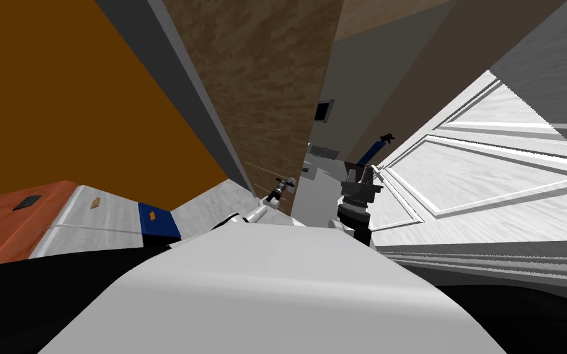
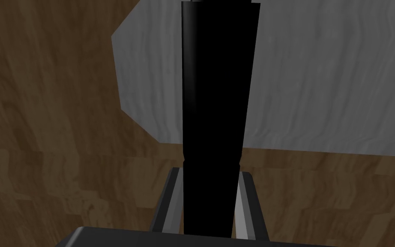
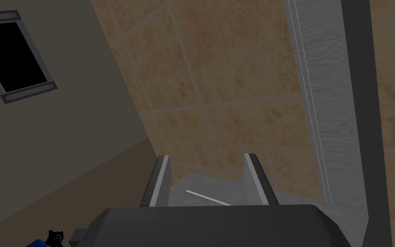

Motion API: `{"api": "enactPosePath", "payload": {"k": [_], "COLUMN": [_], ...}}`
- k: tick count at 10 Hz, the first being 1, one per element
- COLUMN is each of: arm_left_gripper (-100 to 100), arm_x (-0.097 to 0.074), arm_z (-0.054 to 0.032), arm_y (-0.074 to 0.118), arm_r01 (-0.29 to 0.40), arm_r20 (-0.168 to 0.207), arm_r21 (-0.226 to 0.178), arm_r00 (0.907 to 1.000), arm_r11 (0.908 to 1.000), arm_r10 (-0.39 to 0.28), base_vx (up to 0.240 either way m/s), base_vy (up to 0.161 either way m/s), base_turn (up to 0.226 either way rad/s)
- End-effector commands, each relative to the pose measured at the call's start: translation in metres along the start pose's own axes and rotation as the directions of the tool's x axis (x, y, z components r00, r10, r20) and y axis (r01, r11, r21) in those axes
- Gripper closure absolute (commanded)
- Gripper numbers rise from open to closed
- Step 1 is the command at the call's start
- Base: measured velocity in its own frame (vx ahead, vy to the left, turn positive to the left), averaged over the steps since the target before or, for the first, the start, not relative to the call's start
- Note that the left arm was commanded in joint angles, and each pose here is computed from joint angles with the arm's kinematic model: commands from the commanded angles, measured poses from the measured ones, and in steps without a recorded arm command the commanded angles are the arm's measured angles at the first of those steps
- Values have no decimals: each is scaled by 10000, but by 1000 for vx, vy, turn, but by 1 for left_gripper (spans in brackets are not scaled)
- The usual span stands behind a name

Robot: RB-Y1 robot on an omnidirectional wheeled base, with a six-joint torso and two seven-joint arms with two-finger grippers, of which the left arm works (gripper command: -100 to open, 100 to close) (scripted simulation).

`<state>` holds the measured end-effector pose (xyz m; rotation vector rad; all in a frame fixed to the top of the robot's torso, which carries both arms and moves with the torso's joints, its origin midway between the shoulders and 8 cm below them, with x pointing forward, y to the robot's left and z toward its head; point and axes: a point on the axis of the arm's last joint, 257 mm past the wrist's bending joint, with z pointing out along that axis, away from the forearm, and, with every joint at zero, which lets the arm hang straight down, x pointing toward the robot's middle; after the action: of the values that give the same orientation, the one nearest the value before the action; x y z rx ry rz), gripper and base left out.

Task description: Push the door open

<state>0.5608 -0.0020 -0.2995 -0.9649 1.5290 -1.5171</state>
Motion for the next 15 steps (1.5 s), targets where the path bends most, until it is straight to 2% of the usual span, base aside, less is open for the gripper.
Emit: {"api": "enactPosePath", "payload": {"k": [1,5,7,9,10,13,15], "arm_left_gripper": [100,100,100,100,100,100,100], "arm_x": [-162,-456,-672,-780,-886,-1089,-1136], "arm_z": [12,-5,-22,-33,-45,-72,-79], "arm_y": [-87,-76,-74,-73,-73,-73,-73], "arm_r01": [-95,-187,-225,-234,-236,-221,-213], "arm_r20": [222,718,1102,1302,1502,1896,1991], "arm_r21": [156,112,84,71,60,42,39], "arm_r00": [9997,9973,9937,9912,9884,9816,9798], "arm_r11": [9998,9998,9997,9997,9997,9997,9998], "arm_r10": [91,178,214,223,224,209,201], "base_vx": [130,147,154,116,128,132,112], "base_vy": [-167,-154,-189,-160,-144,-116,-141], "base_turn": [71,47,77,56,81,59,61]}}
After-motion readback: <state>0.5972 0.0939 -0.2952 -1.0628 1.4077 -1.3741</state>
